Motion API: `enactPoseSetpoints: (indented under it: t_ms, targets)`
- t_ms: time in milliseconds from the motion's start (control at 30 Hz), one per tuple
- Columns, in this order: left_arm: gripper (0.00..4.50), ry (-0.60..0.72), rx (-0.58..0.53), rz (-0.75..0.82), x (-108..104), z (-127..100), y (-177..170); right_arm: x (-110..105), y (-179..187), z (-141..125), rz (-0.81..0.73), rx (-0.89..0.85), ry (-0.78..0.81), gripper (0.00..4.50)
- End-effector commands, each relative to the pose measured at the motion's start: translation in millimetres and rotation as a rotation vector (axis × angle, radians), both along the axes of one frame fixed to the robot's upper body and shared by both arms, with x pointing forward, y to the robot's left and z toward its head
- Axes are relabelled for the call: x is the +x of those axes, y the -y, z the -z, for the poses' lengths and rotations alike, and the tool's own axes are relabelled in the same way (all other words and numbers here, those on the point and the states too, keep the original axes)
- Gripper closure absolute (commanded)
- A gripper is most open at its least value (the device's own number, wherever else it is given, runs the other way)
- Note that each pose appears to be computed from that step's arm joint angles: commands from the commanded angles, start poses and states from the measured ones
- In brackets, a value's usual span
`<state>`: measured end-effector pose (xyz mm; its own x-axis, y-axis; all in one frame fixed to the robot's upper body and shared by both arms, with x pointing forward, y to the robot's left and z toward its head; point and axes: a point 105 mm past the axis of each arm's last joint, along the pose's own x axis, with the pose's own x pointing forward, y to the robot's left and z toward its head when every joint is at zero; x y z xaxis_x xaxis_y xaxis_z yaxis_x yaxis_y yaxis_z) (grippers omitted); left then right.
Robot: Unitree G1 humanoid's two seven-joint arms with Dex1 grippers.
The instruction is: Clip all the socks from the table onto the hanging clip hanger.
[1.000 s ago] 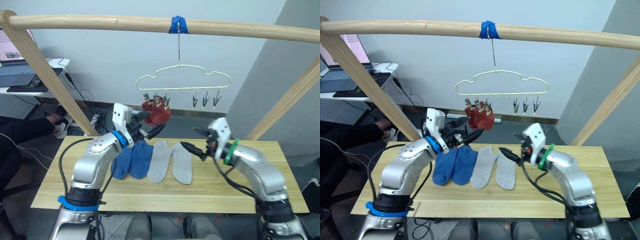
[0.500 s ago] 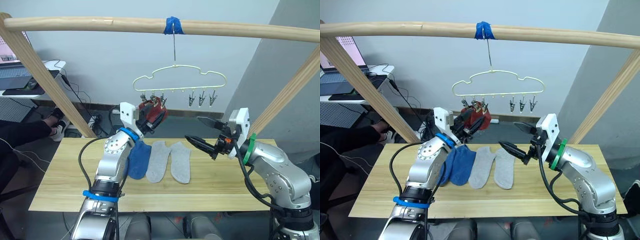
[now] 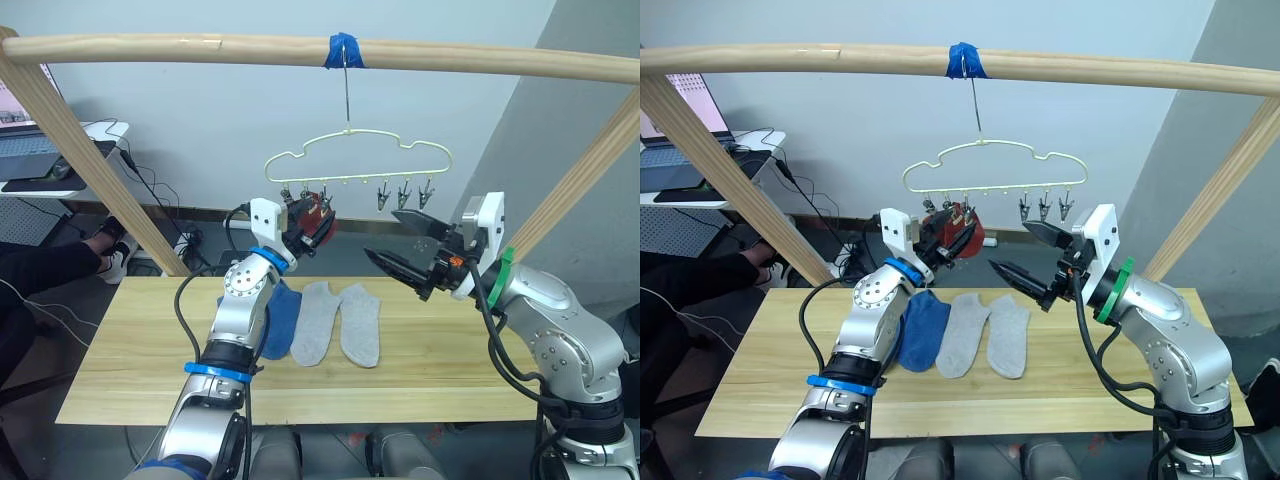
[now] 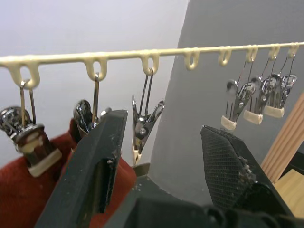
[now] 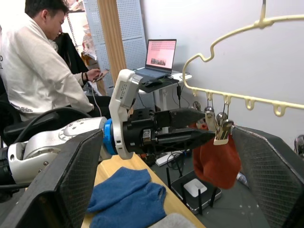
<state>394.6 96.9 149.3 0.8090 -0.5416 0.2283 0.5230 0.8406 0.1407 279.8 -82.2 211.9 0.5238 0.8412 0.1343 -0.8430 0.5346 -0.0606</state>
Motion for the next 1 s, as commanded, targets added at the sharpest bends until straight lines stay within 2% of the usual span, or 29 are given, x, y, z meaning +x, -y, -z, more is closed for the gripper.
enactPoseSetpoints:
  t_ms: [33, 333, 1000]
  targets:
    - [1.74, 0.042, -0.011, -0.014, 7.0, -13.2, 0.0, -5.9, -4.1, -13.0, -0.026, 0.017, 0.044, 0.0]
    - [1.74, 0.038, -0.016, -0.017, 15.8, -12.9, 4.7, -9.0, -8.0, -22.5, -0.047, 0.009, 0.07, 0.0]
    - [1.74, 0.077, -0.001, -0.055, 28.6, -20.7, 9.3, -9.4, -8.7, -24.3, -0.043, 0.0, 0.078, 0.0]
